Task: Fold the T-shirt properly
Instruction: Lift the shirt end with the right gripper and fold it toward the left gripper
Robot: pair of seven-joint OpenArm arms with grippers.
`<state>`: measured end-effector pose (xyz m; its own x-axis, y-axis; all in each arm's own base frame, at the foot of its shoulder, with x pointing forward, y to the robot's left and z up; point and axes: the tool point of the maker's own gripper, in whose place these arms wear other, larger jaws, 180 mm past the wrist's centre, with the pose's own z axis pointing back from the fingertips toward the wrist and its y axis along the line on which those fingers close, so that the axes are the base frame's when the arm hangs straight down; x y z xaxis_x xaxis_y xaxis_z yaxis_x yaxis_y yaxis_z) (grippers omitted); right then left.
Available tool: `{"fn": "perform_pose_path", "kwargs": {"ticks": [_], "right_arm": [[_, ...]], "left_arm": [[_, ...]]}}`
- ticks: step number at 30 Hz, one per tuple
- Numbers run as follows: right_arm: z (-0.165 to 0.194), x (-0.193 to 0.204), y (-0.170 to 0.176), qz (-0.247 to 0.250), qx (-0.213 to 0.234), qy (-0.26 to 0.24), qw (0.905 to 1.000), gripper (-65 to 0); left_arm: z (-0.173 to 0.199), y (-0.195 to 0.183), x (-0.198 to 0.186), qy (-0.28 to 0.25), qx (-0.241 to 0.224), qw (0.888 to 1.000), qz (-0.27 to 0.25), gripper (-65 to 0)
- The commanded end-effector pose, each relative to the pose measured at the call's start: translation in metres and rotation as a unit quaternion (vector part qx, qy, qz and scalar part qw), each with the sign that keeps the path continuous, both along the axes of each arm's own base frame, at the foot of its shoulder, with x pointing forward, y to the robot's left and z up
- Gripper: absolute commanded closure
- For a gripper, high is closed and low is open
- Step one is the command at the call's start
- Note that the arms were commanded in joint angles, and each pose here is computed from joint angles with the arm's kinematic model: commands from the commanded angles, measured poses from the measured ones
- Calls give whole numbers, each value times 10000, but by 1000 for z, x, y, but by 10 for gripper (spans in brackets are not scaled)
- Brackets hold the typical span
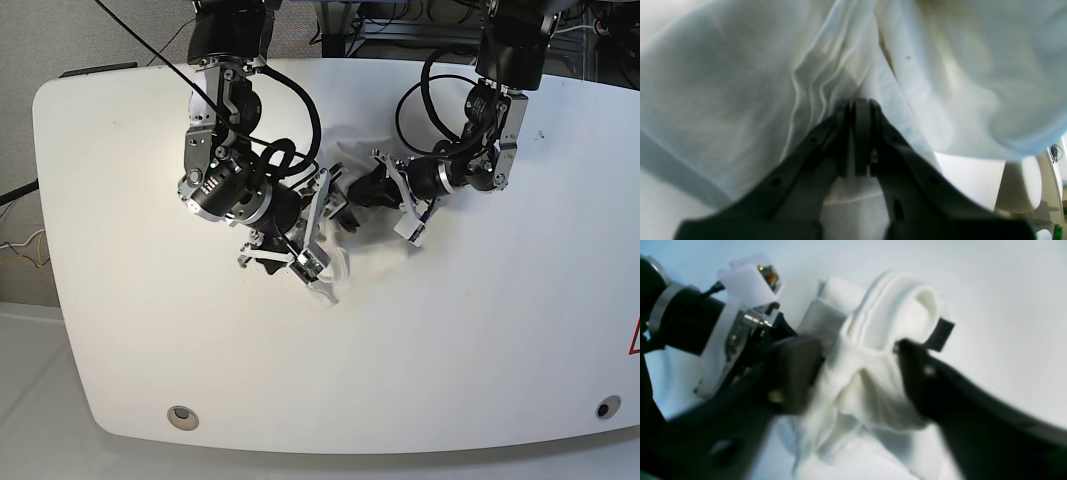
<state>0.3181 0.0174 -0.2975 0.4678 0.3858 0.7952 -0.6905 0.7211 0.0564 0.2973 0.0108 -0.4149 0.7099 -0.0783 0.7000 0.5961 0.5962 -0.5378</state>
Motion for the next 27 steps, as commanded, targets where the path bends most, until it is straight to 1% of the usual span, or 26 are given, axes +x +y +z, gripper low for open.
{"fn": "perform_pose_path", "kwargs": {"ticks": [1, 2, 13, 18, 23, 27], "right_arm": [[17, 7, 6, 38, 205, -256, 9995, -601], [17, 7, 6, 38, 205, -256, 9995, -650], [17, 8, 5, 21, 199, -269, 9994, -650], [23, 15, 1, -51, 189, -359, 9992, -650], [21, 24, -16, -307, -76, -401, 9987, -650], [22, 29, -24, -411, -219, -439, 9979, -650]], "left_arm": [[12, 0, 10, -183, -87, 9998, 26, -12], [12, 0, 10, -182, -94, 9998, 28, -12], [14, 0, 11, -208, -103, 9997, 27, -12], [14, 0, 11, -202, -106, 9997, 25, -12], [17, 1, 14, -244, -92, 9997, 18, -12], [26, 1, 18, -372, 9, 9992, -107, -12]]}}
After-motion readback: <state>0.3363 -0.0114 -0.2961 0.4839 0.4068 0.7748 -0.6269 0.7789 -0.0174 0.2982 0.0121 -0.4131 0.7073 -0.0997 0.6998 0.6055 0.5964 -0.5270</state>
